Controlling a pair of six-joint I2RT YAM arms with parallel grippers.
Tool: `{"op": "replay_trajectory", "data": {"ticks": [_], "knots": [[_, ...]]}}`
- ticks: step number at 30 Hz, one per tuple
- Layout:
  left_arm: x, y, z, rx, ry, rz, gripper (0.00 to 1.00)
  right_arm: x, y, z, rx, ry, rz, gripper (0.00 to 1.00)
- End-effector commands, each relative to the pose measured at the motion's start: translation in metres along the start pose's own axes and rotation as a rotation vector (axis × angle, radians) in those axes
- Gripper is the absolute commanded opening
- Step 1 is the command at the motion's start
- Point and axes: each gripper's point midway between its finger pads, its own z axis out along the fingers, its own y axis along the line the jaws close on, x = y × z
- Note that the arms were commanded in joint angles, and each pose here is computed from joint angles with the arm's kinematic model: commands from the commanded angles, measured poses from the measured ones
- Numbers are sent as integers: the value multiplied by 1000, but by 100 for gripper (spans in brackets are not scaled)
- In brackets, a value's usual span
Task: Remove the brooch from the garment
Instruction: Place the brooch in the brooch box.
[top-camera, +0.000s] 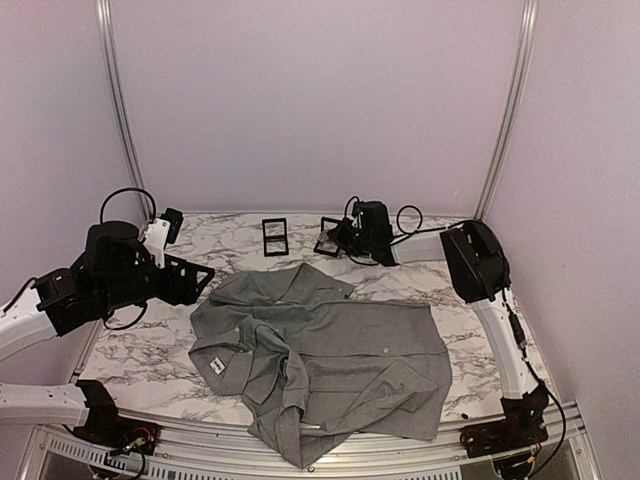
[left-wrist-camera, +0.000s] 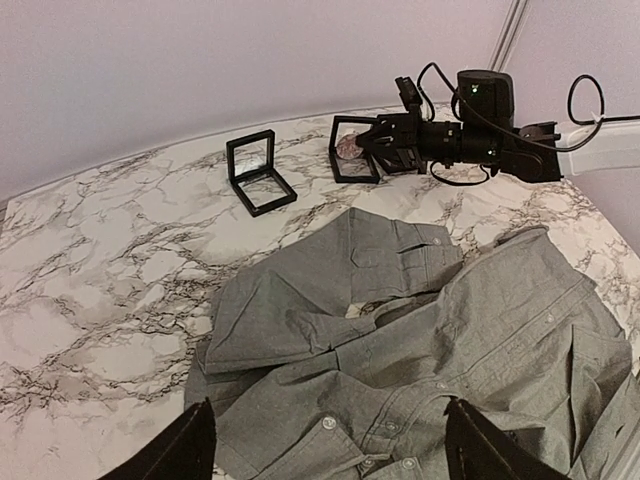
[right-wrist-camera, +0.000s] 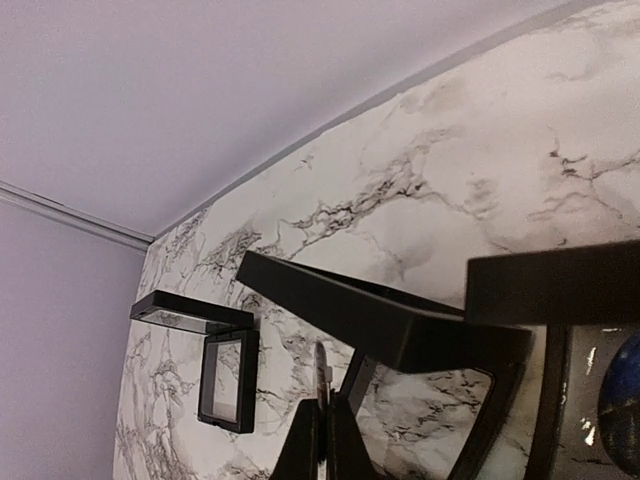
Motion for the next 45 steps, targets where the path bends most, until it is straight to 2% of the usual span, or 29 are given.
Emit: {"op": "replay_trajectory", "data": {"ticks": [1,9,28,45], "knots": [[5,-1,1,11,15,17,81,3,-20,7,54,-1,29,0],[7,-2,1,21,19,17,81,1,-24,10,72,-7,27,0],[9,-3,3,27,30,19,81,-9,-11,4,91,-13,-22,25],[10,-4,4,31,38,23,81,-9,3,-5,101,-4,-77,33]]}}
